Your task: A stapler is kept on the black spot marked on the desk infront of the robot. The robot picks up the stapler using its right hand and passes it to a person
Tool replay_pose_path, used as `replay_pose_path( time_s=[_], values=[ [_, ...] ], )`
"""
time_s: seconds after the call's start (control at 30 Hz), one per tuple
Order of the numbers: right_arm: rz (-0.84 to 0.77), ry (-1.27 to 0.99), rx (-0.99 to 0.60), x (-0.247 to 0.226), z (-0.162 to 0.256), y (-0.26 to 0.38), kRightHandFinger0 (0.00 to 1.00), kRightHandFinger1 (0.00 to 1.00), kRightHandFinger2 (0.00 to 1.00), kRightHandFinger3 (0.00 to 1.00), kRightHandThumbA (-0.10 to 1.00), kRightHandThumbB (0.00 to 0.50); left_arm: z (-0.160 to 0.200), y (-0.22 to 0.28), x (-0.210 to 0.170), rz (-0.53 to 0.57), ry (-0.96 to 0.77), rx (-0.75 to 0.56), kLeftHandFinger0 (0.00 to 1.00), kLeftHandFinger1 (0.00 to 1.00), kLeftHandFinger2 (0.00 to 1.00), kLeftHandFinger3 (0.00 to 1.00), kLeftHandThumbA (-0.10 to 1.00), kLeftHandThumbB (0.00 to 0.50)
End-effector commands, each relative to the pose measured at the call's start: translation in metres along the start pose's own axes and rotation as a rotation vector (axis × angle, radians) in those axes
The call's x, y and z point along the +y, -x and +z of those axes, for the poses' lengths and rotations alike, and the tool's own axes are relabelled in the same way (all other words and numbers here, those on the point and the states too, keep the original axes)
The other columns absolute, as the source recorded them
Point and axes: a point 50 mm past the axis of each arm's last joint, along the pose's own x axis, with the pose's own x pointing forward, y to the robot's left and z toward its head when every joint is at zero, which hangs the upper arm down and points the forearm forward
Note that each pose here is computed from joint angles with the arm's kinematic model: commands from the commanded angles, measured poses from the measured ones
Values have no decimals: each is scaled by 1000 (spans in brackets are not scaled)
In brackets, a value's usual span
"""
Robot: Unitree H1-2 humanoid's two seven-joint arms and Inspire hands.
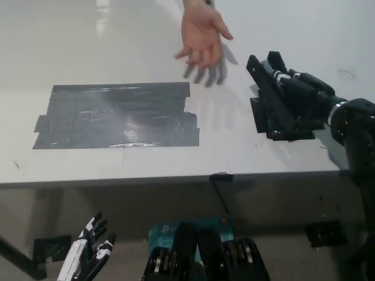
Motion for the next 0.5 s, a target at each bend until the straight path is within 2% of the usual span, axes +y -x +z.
replay_pose_path(
  time_s=[0.0, 0.07, 0.1, 0.13, 0.17, 0.2, 0.23, 0.3, 0.37, 0.4, 0.43, 0.47],
  values=[
    [348, -238, -323, 98, 124, -3, 0, 155, 637, 589, -100, 140, 4, 4, 3, -11, -21, -45, 806, 958, 982, 1000, 608, 492],
    [315, -234, -331, 112, 136, -6, 0, 156, 633, 581, -100, 163, 6, 3, 3, -10, -12, -41, 794, 960, 990, 1000, 594, 489],
    [298, -252, -333, 123, 143, -9, 0, 98, 568, 724, -100, 182, 7, 3, 2, -13, 15, -32, 777, 980, 1000, 1000, 566, 492],
    [297, -260, -334, 129, 147, -10, 0, 88, 561, 805, -100, 191, 7, 3, 2, -15, 25, -29, 776, 983, 1000, 1000, 561, 490],
    [303, -260, -336, 136, 151, -11, 0, 83, 564, 910, -100, 188, 7, 4, 2, -16, 18, -32, 775, 982, 1000, 1000, 562, 483],
    [306, -216, -339, 141, 154, -11, 0, 86, 568, 1000, -100, 158, 7, 4, 2, -17, 13, -32, 771, 978, 1000, 1000, 565, 477],
    [307, -165, -345, 154, 160, -12, 0, 84, 606, 1000, -100, 140, 7, 4, 3, -20, 6, -29, 770, 977, 1000, 1000, 569, 478],
    [279, -135, -349, 164, 165, -13, 0, 116, 654, 1000, -100, 166, 8, 4, 3, -24, 0, -28, 774, 979, 1000, 1000, 587, 485],
    [227, -53, -350, 177, 172, -16, 0, 113, 670, 997, -100, 124, 11, 2, 3, -22, 2, -29, 784, 983, 1000, 1000, 564, 482],
    [218, -38, -351, 180, 174, -17, 0, 122, 696, 993, -100, 121, 12, 1, 3, -22, 3, -30, 791, 987, 1000, 1000, 562, 484],
    [167, 31, -361, 187, 177, -21, 0, 176, 759, 757, -100, 124, 13, 1, 3, -27, -2, -32, 801, 990, 1000, 1000, 571, 477],
    [143, 70, -369, 191, 179, -23, 0, 215, 804, 496, -100, 102, 14, 0, 3, -30, 5, -32, 796, 991, 1000, 1000, 544, 475]
  ],
)
